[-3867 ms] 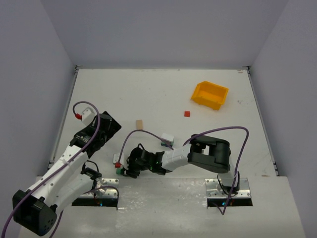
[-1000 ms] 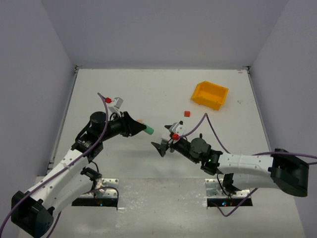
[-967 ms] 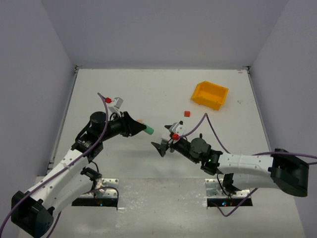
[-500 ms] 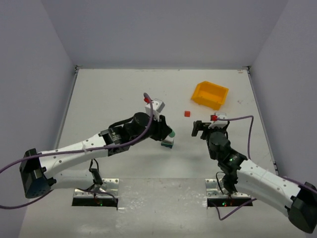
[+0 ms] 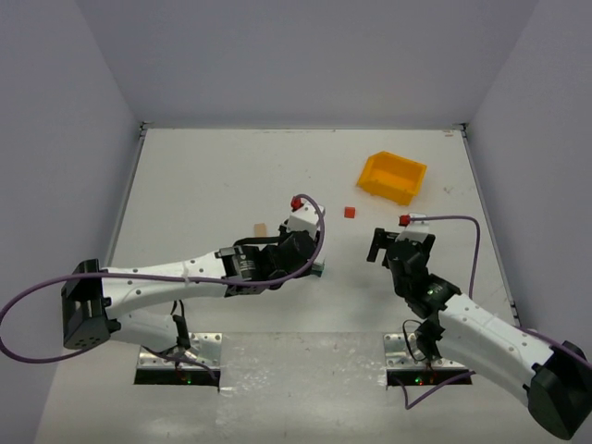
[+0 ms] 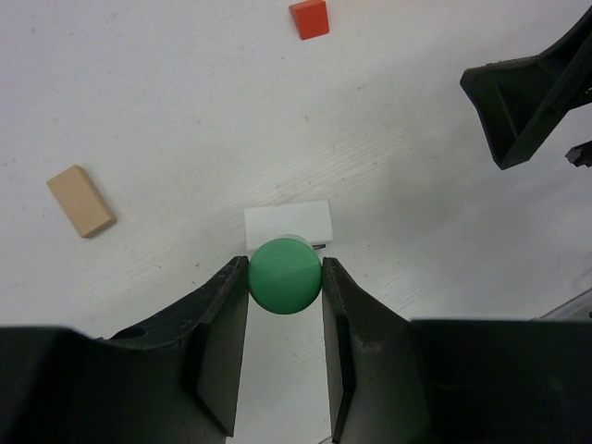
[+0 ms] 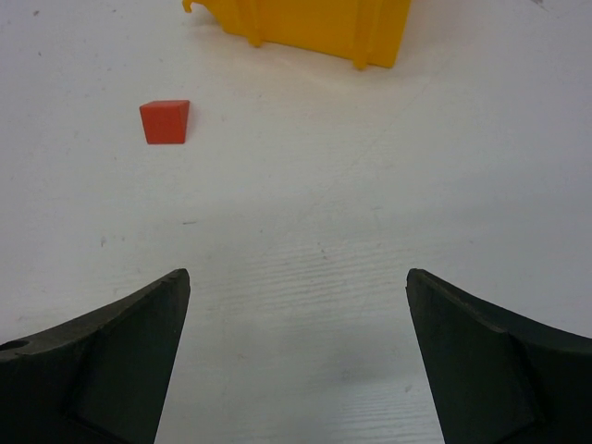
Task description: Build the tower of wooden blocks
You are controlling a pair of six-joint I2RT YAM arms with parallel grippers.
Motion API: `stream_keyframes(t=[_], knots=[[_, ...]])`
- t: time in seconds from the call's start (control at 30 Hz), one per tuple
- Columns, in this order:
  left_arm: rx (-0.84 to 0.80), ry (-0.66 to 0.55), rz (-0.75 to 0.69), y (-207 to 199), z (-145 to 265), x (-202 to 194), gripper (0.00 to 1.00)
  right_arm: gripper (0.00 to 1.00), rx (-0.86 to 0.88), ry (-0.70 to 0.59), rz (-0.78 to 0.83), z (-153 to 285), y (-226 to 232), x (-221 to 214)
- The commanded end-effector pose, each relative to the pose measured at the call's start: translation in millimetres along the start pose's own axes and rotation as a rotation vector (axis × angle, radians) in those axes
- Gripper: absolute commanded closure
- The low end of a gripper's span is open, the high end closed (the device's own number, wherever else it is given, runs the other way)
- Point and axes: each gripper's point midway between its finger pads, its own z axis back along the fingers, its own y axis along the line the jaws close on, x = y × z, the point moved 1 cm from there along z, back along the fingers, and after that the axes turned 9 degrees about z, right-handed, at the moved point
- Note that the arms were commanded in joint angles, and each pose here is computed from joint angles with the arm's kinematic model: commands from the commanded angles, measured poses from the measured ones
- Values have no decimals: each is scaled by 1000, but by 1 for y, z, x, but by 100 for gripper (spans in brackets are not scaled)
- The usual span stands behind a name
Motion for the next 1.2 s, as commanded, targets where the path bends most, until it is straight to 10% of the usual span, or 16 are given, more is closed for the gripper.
stream_keyframes(t=[0.0, 1.17], knots=[[14, -71, 32, -11, -6, 24, 100, 1, -7, -36, -59, 0, 2, 21], [25, 28, 21, -11, -44, 9, 100, 1, -22, -49, -72, 1, -2, 22]])
